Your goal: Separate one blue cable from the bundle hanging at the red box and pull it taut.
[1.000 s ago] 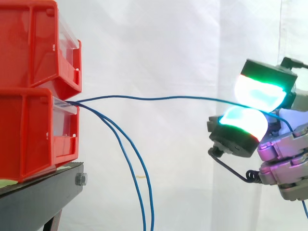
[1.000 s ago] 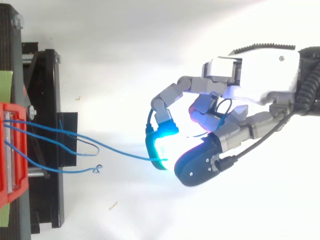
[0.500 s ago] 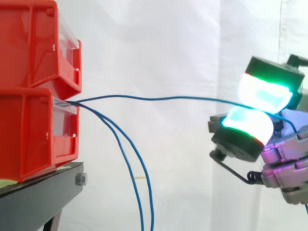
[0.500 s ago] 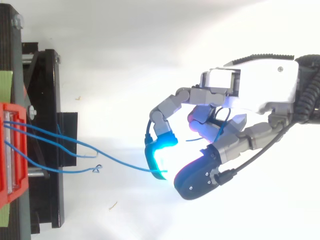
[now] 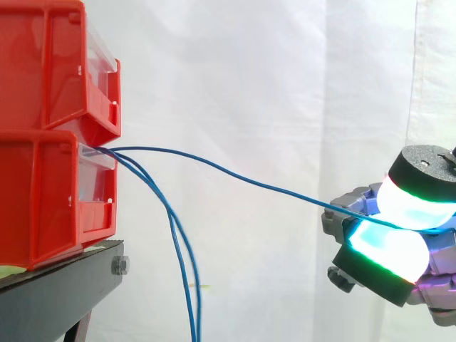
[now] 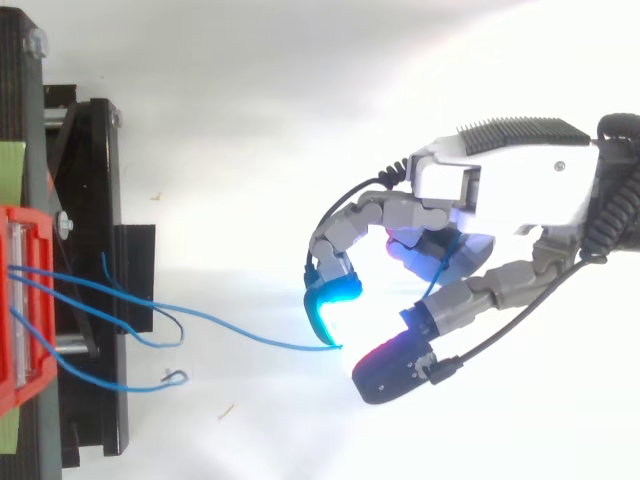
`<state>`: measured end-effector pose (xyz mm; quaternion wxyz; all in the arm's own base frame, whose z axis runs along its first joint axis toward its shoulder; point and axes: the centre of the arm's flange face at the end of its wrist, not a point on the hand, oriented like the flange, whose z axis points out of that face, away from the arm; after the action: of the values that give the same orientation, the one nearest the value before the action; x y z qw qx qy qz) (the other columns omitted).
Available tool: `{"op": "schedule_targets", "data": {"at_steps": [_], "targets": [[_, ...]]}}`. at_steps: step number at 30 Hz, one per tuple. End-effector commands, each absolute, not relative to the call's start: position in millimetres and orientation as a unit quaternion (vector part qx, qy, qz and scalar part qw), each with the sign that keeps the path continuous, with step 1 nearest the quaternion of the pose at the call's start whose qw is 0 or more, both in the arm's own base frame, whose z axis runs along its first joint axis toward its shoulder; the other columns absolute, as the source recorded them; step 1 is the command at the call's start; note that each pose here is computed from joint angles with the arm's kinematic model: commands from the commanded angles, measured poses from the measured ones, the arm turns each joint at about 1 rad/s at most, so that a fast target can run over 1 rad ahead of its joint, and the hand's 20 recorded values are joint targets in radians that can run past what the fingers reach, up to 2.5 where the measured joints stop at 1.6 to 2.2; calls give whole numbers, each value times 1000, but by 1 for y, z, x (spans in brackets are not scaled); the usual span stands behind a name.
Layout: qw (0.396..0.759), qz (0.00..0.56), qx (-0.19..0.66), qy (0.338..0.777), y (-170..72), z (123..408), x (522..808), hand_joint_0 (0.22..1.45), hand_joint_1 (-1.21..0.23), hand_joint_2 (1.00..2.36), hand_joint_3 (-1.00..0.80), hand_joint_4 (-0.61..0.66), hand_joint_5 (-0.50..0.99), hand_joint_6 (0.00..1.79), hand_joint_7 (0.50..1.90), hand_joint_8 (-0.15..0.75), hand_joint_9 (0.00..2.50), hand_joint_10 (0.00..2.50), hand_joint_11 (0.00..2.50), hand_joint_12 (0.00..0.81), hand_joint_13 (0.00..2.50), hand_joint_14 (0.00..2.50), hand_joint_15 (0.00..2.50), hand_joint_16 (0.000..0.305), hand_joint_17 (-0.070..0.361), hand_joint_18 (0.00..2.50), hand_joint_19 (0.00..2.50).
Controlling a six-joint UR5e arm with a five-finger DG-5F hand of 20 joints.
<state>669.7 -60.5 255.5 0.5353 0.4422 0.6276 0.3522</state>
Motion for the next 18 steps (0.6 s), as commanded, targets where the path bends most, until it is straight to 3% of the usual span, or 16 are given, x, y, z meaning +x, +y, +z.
{"op": "schedule_targets", "data": {"at_steps": [1, 18], "targets": [[537, 351, 441, 628, -60, 256, 670, 793, -880, 1010, 71, -424, -123, 927, 1612, 231, 1192, 1806, 1374, 302, 884, 2474, 1399, 27, 62, 1352, 2036], [537, 350, 440, 628, -60, 256, 670, 793, -880, 1008, 84, -420, -121, 926, 1619, 232, 1196, 1803, 1377, 303, 886, 2475, 1387, 28, 62, 1355, 2020]]}}
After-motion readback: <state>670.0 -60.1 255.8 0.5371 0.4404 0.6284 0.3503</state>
